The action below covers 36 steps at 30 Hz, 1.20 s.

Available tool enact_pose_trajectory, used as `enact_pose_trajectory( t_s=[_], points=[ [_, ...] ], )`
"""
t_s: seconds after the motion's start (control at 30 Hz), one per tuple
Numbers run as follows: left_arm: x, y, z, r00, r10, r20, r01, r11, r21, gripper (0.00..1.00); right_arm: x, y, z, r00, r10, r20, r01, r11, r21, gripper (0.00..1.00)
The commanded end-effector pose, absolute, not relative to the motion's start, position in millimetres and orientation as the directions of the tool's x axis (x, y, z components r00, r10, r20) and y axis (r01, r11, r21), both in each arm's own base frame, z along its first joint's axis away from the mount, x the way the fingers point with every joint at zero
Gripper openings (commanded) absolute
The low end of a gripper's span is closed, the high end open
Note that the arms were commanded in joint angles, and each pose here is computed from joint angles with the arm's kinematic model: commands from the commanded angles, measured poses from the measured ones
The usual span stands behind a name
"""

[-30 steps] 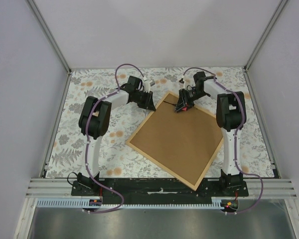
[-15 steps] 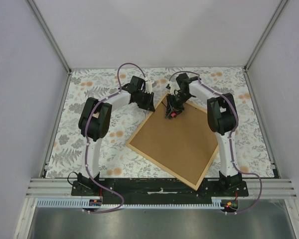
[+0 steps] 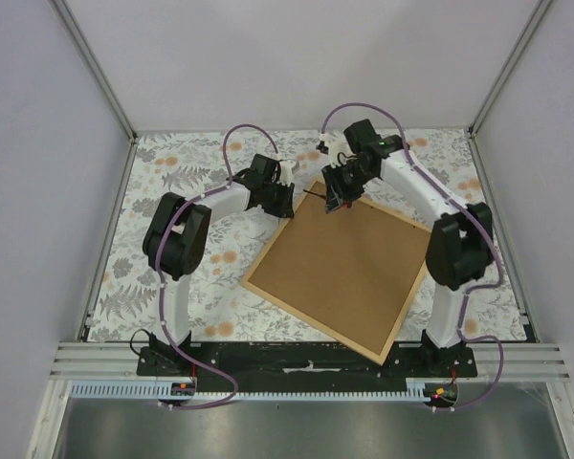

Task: Take the photo out of the frame
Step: Release the photo frame item from the photo frame, then adjust the photo frame item on the photo frame.

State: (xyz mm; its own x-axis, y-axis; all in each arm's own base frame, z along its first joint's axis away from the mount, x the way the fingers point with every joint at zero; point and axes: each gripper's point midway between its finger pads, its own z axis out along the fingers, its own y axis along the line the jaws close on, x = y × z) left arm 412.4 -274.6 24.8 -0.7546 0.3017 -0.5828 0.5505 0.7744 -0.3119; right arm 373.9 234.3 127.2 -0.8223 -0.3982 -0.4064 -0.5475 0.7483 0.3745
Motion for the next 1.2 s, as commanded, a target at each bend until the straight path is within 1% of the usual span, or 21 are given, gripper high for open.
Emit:
enact_pose_trajectory(
  t_s=[0.0,0.03,0.1,0.23,0.33,0.43,0.53,0.87,1.03,1.17],
  points=[
    [355,-268,11,-0.8,0.397,-0.45,0.558,0.767,-0.316,0.15,353,203,168,-0.715,-0.438,-0.545,-0.653,0.697,0.296,0.0],
    [357,-268,17,-0.79,0.4,-0.465,0.567,0.765,-0.306,0.17,347,197,169,-0.711,-0.437,-0.551,-0.653,0.701,0.287,0.0],
    [369,-271,33,-0.761,0.405,-0.507,0.589,0.759,-0.278,0.28,338,185,159,-0.718,-0.438,-0.541,-0.641,0.718,0.269,0.0],
    [407,-294,71,-0.694,0.389,-0.606,0.632,0.732,-0.255,0.48,322,171,124,-0.752,-0.446,-0.485,-0.612,0.746,0.263,0.0],
    [432,-309,77,-0.682,0.382,-0.623,0.642,0.722,-0.26,0.54,317,165,94,-0.783,-0.449,-0.43,-0.59,0.756,0.284,0.0],
    [450,-319,70,-0.658,0.411,-0.631,0.66,0.719,-0.219,0.56,316,160,65,-0.813,-0.455,-0.363,-0.565,0.768,0.302,0.0],
    [464,-319,54,-0.657,0.426,-0.622,0.654,0.733,-0.189,0.57,314,160,52,-0.826,-0.456,-0.332,-0.554,0.765,0.328,0.0],
    [472,-314,38,-0.607,0.506,-0.613,0.668,0.742,-0.049,0.58,312,164,49,-0.827,-0.457,-0.327,-0.555,0.755,0.349,0.0],
    [475,-317,35,-0.594,0.519,-0.614,0.671,0.741,-0.022,0.58,311,165,51,-0.825,-0.455,-0.334,-0.558,0.75,0.355,0.0],
    [478,-315,29,-0.595,0.524,-0.61,0.667,0.745,-0.011,0.56,310,166,52,-0.825,-0.454,-0.337,-0.559,0.746,0.361,0.0]
  ],
)
